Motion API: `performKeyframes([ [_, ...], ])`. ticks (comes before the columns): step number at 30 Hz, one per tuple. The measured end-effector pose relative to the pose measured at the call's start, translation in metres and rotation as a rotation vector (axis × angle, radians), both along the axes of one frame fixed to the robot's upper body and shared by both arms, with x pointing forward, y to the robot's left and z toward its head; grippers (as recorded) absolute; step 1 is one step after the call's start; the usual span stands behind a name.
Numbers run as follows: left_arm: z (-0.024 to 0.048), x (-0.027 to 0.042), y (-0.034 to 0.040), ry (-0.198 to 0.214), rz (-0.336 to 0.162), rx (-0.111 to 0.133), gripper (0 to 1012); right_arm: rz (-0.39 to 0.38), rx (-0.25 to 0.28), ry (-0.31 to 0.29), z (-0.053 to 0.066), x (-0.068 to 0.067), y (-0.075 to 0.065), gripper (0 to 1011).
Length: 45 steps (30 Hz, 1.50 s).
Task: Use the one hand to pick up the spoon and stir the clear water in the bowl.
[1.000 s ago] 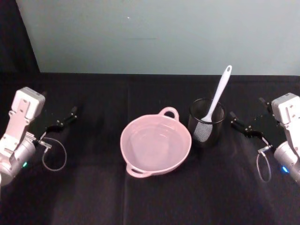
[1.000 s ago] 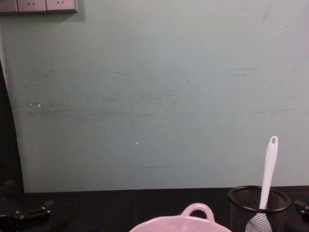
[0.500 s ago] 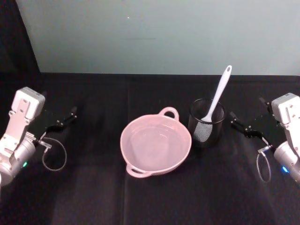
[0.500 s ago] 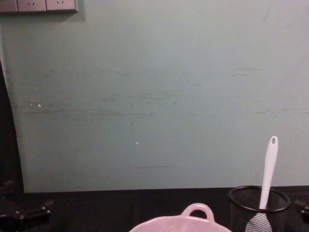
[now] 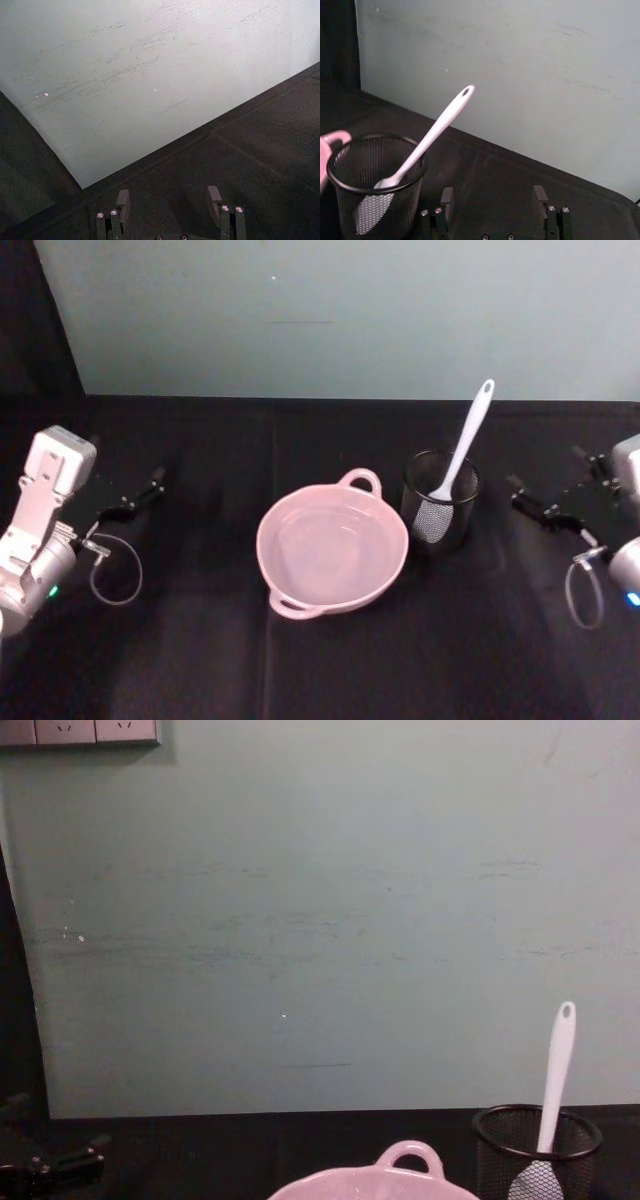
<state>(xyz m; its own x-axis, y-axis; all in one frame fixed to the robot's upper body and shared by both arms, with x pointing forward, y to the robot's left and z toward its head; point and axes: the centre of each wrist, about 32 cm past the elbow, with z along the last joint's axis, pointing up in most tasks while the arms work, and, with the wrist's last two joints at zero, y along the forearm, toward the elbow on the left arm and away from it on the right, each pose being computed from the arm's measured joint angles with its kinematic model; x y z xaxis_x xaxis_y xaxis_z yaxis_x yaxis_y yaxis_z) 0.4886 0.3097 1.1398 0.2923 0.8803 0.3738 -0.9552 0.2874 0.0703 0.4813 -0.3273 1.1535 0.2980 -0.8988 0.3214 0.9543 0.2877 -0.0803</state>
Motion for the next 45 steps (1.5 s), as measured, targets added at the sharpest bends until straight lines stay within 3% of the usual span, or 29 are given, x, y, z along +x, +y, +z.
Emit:
performKeyframes([
  [6,0.0,0.0,0.0,0.0,0.0,0.0,1011,0.046,0.134,0.034,0.026,-0.008,-0.017,1002],
  [7,0.0,0.0,0.0,0.0,0.0,0.0,1011,0.068,0.185,0.057,0.033,-0.008,-0.021,1002],
  [10,0.0,0.0,0.0,0.0,0.0,0.0,1011,0.107,0.265,0.093,0.044,-0.006,-0.025,1002],
  [13,0.0,0.0,0.0,0.0,0.0,0.0,1011,0.163,0.395,0.177,0.061,0.003,-0.028,1002],
  [17,0.0,0.0,0.0,0.0,0.0,0.0,1011,0.195,0.485,0.247,0.069,0.012,-0.029,1002],
  [19,0.0,0.0,0.0,0.0,0.0,0.0,1011,0.213,0.558,0.306,0.073,0.021,-0.031,1002],
  [24,0.0,0.0,0.0,0.0,0.0,0.0,1011,0.243,0.694,0.409,0.071,0.045,-0.029,1002],
  [30,0.0,0.0,0.0,0.0,0.0,0.0,1011,0.261,0.749,0.46,0.063,0.068,-0.021,1003],
  [39,0.0,0.0,0.0,0.0,0.0,0.0,1011,0.29,0.746,0.452,0.053,0.091,-0.013,1002],
  [45,0.0,0.0,0.0,0.0,0.0,0.0,1011,0.313,0.744,0.439,0.048,0.097,-0.01,1002],
])
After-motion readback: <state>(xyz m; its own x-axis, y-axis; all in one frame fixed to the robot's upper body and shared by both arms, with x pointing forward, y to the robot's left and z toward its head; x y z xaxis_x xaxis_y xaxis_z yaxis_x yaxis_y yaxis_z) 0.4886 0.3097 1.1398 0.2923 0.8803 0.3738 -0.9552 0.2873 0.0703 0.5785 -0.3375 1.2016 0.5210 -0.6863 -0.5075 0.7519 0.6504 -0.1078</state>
